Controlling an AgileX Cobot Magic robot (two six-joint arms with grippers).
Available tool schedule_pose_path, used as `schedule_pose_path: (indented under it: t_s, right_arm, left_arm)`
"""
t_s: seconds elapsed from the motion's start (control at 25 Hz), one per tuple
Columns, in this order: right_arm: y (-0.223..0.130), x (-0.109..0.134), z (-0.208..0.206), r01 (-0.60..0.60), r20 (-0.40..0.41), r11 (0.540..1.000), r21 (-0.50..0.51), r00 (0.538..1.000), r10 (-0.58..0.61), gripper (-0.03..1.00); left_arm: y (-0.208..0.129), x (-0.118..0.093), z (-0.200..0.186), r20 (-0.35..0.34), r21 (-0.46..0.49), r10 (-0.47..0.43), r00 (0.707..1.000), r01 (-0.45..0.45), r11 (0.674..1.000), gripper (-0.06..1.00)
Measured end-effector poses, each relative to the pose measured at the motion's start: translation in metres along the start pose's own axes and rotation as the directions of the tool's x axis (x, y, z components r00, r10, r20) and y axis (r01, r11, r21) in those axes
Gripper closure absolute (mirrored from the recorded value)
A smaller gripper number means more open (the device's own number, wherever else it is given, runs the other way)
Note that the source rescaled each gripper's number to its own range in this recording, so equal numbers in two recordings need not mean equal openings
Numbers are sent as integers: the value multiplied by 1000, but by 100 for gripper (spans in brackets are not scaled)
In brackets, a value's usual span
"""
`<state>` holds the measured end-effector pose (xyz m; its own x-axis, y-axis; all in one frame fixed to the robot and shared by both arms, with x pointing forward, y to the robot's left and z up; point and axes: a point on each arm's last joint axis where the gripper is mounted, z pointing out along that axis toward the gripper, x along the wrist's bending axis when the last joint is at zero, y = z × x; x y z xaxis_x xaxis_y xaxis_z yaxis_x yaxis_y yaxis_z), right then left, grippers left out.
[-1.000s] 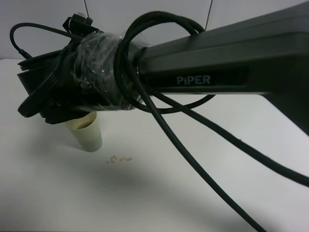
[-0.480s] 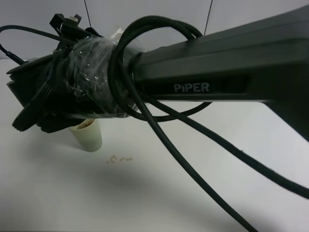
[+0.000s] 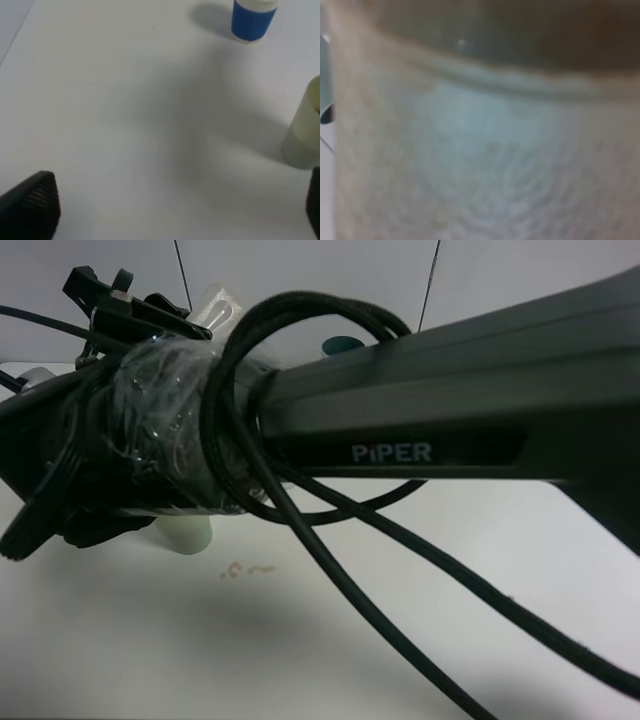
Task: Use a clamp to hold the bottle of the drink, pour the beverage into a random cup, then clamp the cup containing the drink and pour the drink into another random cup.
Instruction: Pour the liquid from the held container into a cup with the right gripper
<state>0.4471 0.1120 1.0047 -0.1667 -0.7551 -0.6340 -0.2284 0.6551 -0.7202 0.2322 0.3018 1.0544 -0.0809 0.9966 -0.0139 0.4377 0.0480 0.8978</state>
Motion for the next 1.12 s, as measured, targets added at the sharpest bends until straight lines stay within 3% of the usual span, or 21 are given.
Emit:
schedule_pose_path:
  t_s: [0.76, 1.0, 1.12]
  right_arm:
    - [-1, 4, -1, 10, -40, 1000, 13, 999, -10, 97]
    - [2, 11, 1, -122, -118, 992, -10, 986, 120, 97]
    - [-2, 14, 8, -249, -153, 968, 13, 956, 248, 97]
  left_arm:
    - [0, 0, 0, 0, 0, 0, 1000, 0, 1000, -6]
    - [0, 0, 0, 0, 0, 0, 1000, 0, 1000, -6]
    - [0, 0, 0, 0, 0, 0, 1000, 0, 1000, -6]
